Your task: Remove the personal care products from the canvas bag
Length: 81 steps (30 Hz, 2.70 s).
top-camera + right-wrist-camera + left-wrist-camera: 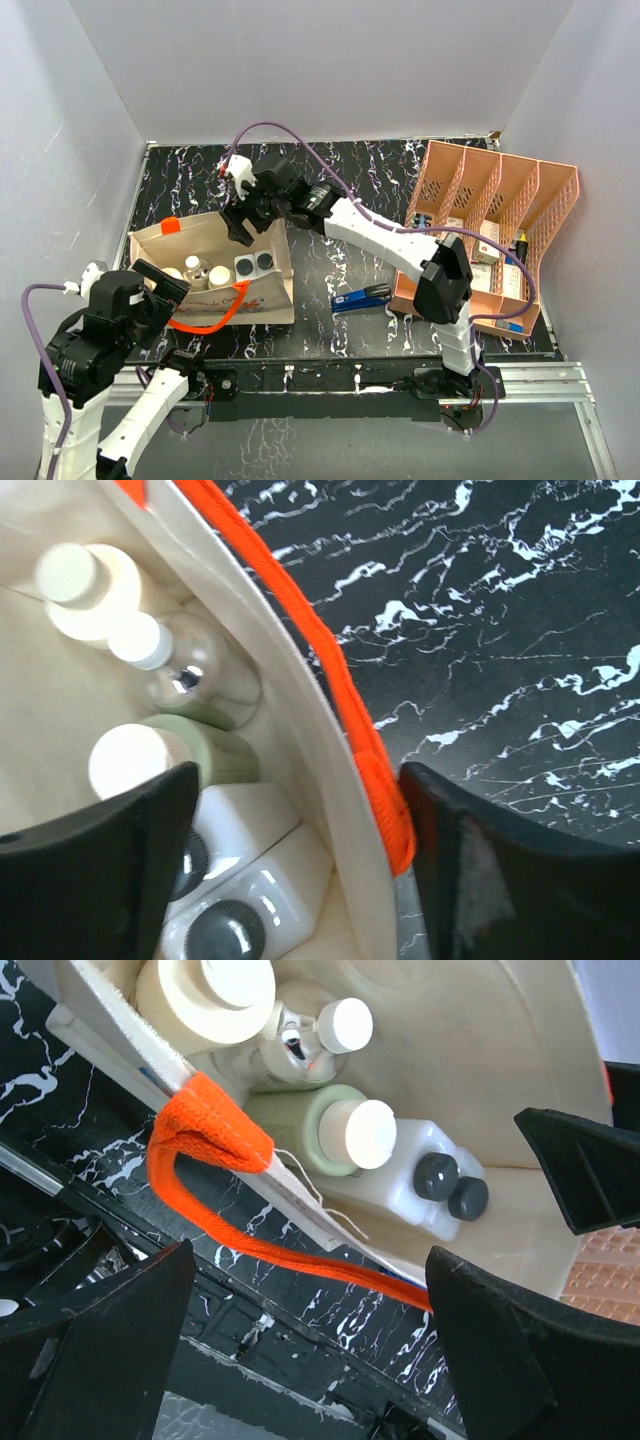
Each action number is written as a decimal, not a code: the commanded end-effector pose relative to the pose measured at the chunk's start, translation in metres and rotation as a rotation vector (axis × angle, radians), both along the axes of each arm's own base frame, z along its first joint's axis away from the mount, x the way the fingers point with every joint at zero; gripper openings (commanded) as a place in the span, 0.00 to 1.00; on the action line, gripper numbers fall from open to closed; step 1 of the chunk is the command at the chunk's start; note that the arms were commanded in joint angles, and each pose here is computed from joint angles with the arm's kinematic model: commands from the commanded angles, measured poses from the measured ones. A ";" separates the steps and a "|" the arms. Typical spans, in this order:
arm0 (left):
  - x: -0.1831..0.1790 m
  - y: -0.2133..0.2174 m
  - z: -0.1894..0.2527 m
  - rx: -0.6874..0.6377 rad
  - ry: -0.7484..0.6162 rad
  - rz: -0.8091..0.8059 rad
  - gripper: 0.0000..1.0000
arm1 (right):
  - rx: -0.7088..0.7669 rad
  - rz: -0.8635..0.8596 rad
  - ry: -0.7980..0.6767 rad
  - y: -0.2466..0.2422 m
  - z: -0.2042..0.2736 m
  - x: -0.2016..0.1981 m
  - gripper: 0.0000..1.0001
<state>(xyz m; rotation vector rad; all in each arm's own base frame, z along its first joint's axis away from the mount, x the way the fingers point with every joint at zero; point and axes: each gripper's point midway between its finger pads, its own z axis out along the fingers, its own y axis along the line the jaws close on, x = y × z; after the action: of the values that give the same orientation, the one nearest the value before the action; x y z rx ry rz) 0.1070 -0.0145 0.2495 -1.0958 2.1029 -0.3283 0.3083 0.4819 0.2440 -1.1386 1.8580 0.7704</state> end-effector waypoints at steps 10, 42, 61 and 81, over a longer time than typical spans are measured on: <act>0.079 -0.037 -0.003 -0.001 -0.080 -0.146 0.59 | 0.019 -0.240 -0.129 -0.048 0.052 0.020 0.08; 0.165 -0.080 0.012 0.166 -0.078 -0.504 0.00 | 0.097 -0.272 0.061 -0.109 0.044 -0.052 0.25; 0.061 -0.121 -0.004 -0.192 0.041 -0.696 0.63 | 0.248 -0.124 0.143 -0.112 0.127 -0.099 0.67; -0.009 -0.111 -0.099 -0.312 0.267 -0.605 0.53 | 0.096 0.150 0.413 -0.094 -0.016 -0.187 0.42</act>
<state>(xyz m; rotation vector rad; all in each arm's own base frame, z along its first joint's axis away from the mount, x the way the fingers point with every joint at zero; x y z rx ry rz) 0.1164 -0.1240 0.1682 -0.5992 2.6038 -0.8333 0.1307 0.3930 0.2434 -1.0904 2.0862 1.3101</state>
